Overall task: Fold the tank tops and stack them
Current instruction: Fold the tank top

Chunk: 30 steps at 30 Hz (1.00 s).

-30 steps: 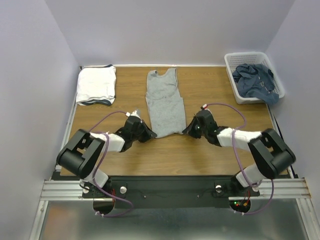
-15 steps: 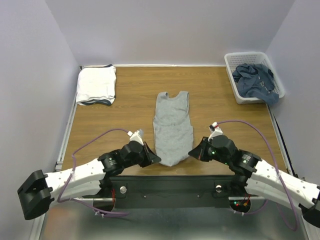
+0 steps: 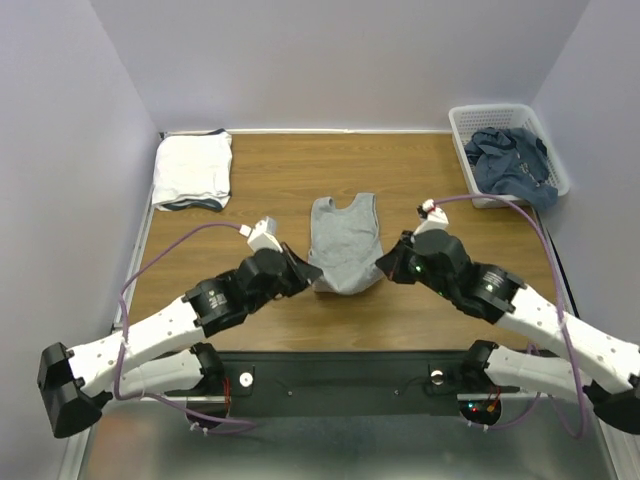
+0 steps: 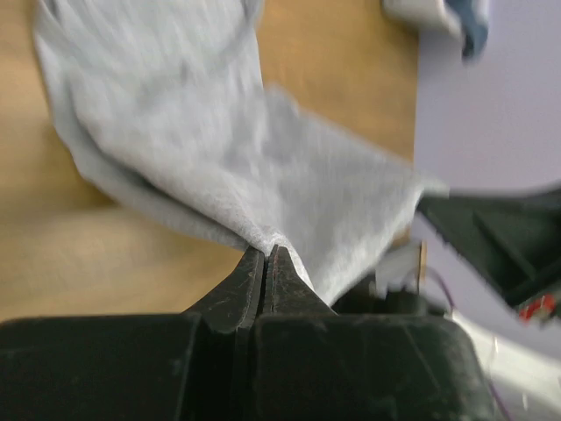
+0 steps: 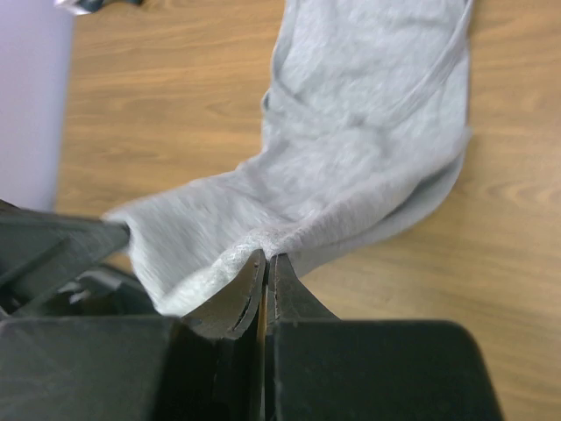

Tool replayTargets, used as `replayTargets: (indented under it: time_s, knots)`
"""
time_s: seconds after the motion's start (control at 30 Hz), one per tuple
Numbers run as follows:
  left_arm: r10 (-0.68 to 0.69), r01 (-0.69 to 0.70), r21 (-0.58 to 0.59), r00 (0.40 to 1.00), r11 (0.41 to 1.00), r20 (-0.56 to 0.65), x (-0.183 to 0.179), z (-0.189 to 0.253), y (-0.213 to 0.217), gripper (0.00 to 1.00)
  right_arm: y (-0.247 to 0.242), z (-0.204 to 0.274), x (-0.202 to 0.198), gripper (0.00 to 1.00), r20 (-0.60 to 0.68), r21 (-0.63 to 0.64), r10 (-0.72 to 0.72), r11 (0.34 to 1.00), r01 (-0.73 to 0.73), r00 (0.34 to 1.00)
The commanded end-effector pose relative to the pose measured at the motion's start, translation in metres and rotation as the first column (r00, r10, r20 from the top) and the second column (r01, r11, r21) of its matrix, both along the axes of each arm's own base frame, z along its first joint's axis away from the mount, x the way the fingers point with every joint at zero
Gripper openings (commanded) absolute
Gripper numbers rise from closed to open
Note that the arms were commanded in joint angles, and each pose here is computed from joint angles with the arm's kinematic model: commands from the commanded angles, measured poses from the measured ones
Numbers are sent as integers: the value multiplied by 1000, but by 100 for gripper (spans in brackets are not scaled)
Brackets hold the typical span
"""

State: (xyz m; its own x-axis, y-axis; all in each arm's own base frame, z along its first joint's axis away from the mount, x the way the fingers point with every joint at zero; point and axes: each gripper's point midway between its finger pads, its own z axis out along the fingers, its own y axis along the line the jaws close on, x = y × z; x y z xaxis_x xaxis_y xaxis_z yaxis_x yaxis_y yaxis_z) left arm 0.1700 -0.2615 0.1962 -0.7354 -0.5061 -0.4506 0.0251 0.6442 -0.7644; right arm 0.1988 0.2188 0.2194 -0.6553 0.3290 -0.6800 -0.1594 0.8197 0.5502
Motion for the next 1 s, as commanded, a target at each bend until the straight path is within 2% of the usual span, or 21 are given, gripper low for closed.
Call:
replayTargets:
  time_s: [0.0, 0.03, 0.07, 0.13, 0.2, 0.23, 0.27, 0.33, 0.37, 0.43, 0.5, 0.53, 0.57, 0.6, 0.63, 0.67, 0.73, 0.8, 0.83, 0.87, 0.97]
  knots:
    - [99, -103, 28, 989, 994, 109, 57, 17, 20, 0, 7, 22, 39, 1, 137, -107, -50, 992, 65, 989]
    - [118, -125, 52, 987, 991, 111, 74, 12, 28, 0, 10, 15, 50, 0, 145, -165, -49, 984, 73, 988]
    - [125, -130, 23, 981, 991, 148, 86, 26, 25, 0, 13, 27, 61, 1, 173, -149, -65, 985, 91, 983]
    - [138, -149, 61, 978, 987, 157, 108, 21, 27, 0, 18, 18, 81, 1, 172, -196, -52, 977, 86, 984]
    - [157, -166, 29, 967, 986, 200, 132, 39, 28, 0, 13, 25, 111, 0, 184, -167, -68, 981, 100, 981]
    - [159, -171, 57, 971, 984, 179, 144, 25, 25, 0, 9, 25, 122, 0, 183, -159, -78, 981, 108, 980]
    - [173, -181, 24, 963, 983, 207, 160, 38, 26, 0, -1, 19, 147, 0, 174, -159, -117, 977, 145, 978]
    - [164, -170, 11, 963, 985, 213, 178, 37, 23, 0, -1, 14, 165, 0, 162, -153, -99, 980, 124, 982]
    - [157, -164, 19, 966, 986, 205, 193, 31, 16, 0, -7, -5, 182, 0, 125, -177, -114, 975, 135, 986]
    - [144, -153, 42, 977, 987, 160, 217, 6, 14, 0, -4, -8, 203, 1, 126, -164, -104, 979, 124, 987]
    - [156, -163, 24, 970, 986, 189, 245, 13, 12, 0, -13, -38, 231, 0, 71, -171, -128, 975, 139, 989]
    - [163, -171, 46, 975, 984, 149, 263, -12, 15, 0, -16, -35, 245, 0, 78, -151, -144, 976, 155, 986]
    - [157, -162, 5, 966, 987, 205, 285, 6, 9, 0, -29, -43, 259, 0, 60, -139, -171, 974, 178, 983]
    - [148, -154, 14, 965, 988, 217, 300, 2, 9, 0, -26, -67, 273, 0, 25, -132, -165, 977, 167, 986]
    - [139, -148, 42, 976, 988, 167, 320, -34, 10, 0, -30, -63, 290, 1, 41, -116, -181, 976, 185, 983]
    - [132, -139, 20, 969, 990, 209, 341, -20, 5, 0, -30, -74, 301, 1, 28, -119, -180, 976, 182, 983]
    - [126, -128, 0, 972, 992, 199, 361, -39, 2, 9, -28, -107, 321, 7, -11, -148, -181, 973, 178, 983]
    - [100, -89, -66, 976, 994, 192, 377, -58, 0, 26, -22, -100, 338, 30, 4, -121, -160, 980, 159, 987]
    - [95, -77, -99, 977, 992, 191, 378, -58, -1, 44, -22, -104, 342, 41, 3, -122, -159, 980, 158, 987]
    - [89, -66, -110, 972, 992, 216, 381, -53, -1, 49, -22, -98, 348, 57, 20, -122, -163, 979, 164, 986]
    - [96, -74, -88, 952, 993, 291, 383, -28, 5, 54, -23, -85, 355, 67, 55, -129, -162, 977, 168, 985]
